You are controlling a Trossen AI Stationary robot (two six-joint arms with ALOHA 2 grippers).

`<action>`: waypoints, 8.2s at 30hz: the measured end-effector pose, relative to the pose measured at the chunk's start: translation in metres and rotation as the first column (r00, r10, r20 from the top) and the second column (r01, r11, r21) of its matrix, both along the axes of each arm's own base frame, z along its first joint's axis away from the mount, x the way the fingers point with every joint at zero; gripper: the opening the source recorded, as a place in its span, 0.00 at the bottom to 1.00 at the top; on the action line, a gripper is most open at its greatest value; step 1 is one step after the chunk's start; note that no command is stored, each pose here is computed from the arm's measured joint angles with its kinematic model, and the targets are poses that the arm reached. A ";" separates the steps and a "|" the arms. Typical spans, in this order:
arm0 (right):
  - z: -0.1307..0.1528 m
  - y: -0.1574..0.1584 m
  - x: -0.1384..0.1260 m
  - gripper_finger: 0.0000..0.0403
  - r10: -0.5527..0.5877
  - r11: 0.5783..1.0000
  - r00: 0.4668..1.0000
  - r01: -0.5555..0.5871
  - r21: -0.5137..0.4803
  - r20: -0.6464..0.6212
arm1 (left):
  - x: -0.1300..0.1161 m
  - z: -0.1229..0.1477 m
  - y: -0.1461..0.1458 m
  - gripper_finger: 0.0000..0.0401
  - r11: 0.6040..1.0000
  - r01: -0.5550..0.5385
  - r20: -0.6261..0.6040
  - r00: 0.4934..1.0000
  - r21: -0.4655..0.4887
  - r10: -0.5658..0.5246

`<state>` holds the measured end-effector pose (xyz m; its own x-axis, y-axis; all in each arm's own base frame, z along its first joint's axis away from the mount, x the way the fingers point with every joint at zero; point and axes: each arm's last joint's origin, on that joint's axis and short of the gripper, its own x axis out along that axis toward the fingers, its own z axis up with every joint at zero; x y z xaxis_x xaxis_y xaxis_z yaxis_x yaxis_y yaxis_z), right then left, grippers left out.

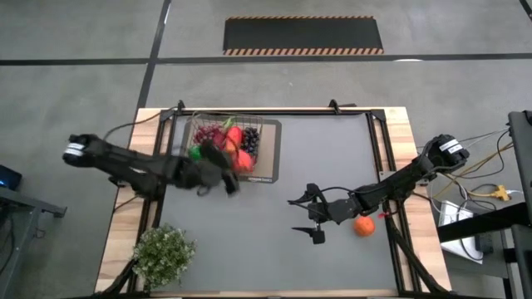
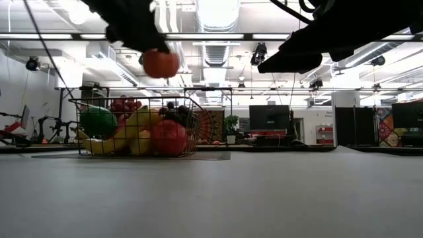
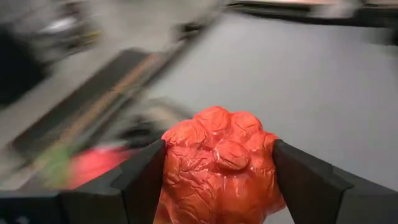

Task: Build produce basket
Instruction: Put the orange pumpkin into the wire basket, then put the orange into the wire basket, then return to Home Position

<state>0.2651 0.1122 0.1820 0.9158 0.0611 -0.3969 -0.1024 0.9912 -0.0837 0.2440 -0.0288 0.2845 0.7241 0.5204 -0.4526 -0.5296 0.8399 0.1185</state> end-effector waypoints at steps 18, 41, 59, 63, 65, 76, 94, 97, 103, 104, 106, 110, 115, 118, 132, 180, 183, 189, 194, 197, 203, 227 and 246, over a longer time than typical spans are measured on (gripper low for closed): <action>0.005 -0.002 -0.004 0.92 -0.098 0.980 0.989 0.115 0.160 -0.111 | -0.046 -0.038 0.101 0.64 0.938 -0.315 -0.149 0.944 -0.146 0.294; 0.085 -0.014 -0.047 0.92 -0.376 0.657 0.442 0.747 0.102 -0.814 | -0.049 -0.039 0.098 0.88 0.963 -0.233 -0.178 0.962 -0.132 0.208; 0.043 0.004 -0.093 0.92 -0.230 0.374 -0.089 0.911 -0.173 -0.969 | -0.059 -0.005 0.085 0.88 0.994 -0.102 -0.045 0.994 -0.029 0.100; 0.037 0.008 -0.089 0.92 -0.203 0.367 -0.049 0.922 -0.123 -0.978 | -0.065 -0.001 0.083 0.88 0.995 -0.096 -0.021 0.995 -0.017 0.096; 0.033 0.007 -0.091 0.92 -0.209 0.366 -0.059 0.921 -0.134 -0.976 | -0.068 0.001 0.083 0.88 0.995 -0.096 -0.008 0.995 -0.015 0.095; 0.012 0.002 -0.098 0.91 -0.221 0.432 -0.060 0.889 -0.153 -0.973 | -0.074 0.007 0.081 0.88 0.995 -0.095 0.031 0.995 -0.009 0.095; 0.005 0.005 -0.100 0.58 -0.213 0.488 -0.018 0.864 -0.122 -0.977 | -0.074 0.017 0.080 0.88 0.997 -0.072 0.112 0.991 0.020 0.070; 0.008 0.005 -0.098 0.58 -0.230 0.503 0.010 0.857 -0.110 -0.973 | -0.074 0.018 0.079 0.88 0.997 -0.063 0.122 0.991 0.033 0.058; 0.035 0.003 -0.077 0.58 -0.319 0.557 0.236 0.830 0.019 -0.918 | -0.071 0.025 0.075 0.88 0.998 -0.009 0.174 0.985 0.069 -0.004; 0.041 0.001 -0.072 0.58 -0.344 0.563 0.277 0.826 0.040 -0.897 | -0.071 0.026 0.074 0.88 0.997 -0.001 0.184 0.983 0.072 -0.012; 0.054 -0.006 -0.060 0.58 -0.387 0.586 0.361 0.807 0.076 -0.848 | -0.070 0.030 0.072 0.88 0.996 0.023 0.213 0.976 0.090 -0.041; 0.083 -0.024 -0.033 0.58 -0.473 0.674 0.557 0.728 0.127 -0.682 | -0.069 0.035 0.069 0.88 0.991 0.049 0.248 0.965 0.124 -0.079; 0.117 -0.056 0.004 0.58 -0.476 0.819 0.773 0.563 0.109 -0.419 | -0.070 0.038 0.066 0.88 0.985 0.073 0.253 0.961 0.156 -0.112; 0.130 -0.079 0.025 0.58 -0.428 0.886 0.865 0.459 0.070 -0.260 | -0.071 0.039 0.064 0.88 0.982 0.083 0.262 0.957 0.171 -0.127; 0.094 -0.223 0.095 0.58 -0.230 0.973 0.950 0.223 0.057 0.210 | -0.091 0.050 0.060 0.88 0.978 0.073 0.355 0.924 0.196 -0.140; 0.066 -0.191 0.054 0.82 -0.018 0.999 0.950 0.028 -0.029 0.312 | -0.111 -0.054 0.037 0.81 0.761 0.594 0.208 0.736 0.260 -0.645; 0.065 -0.180 0.029 0.82 -0.031 0.998 0.949 0.046 -0.040 0.315 | -0.117 -0.057 0.035 0.73 0.723 0.621 0.196 0.702 0.302 -0.684; 0.064 -0.166 -0.022 0.82 -0.038 0.999 0.933 0.049 -0.022 0.357 | -0.133 -0.065 0.034 0.53 0.702 0.597 0.216 0.681 0.388 -0.699; 0.056 -0.159 -0.055 0.82 -0.060 0.997 0.906 0.078 -0.026 0.420 | -0.143 -0.072 0.033 0.35 0.692 0.569 0.247 0.665 0.444 -0.705; 0.050 -0.155 -0.069 0.82 -0.061 0.997 0.889 0.080 -0.023 0.453 | -0.148 -0.077 0.033 0.25 0.692 0.554 0.267 0.657 0.463 -0.705; 0.038 -0.151 -0.091 0.82 -0.090 0.993 0.868 0.117 -0.025 0.489 | -0.153 -0.087 0.032 0.11 0.691 0.535 0.291 0.646 0.486 -0.706; 0.023 -0.134 -0.158 0.82 -0.056 0.992 0.707 0.120 -0.041 0.705 | -0.147 -0.107 0.032 0.01 0.707 0.560 0.308 0.646 0.432 -0.699; 0.027 -0.130 -0.171 0.82 -0.060 0.997 0.667 0.082 0.007 0.743 | -0.143 -0.111 0.033 0.01 0.710 0.584 0.273 0.663 0.395 -0.697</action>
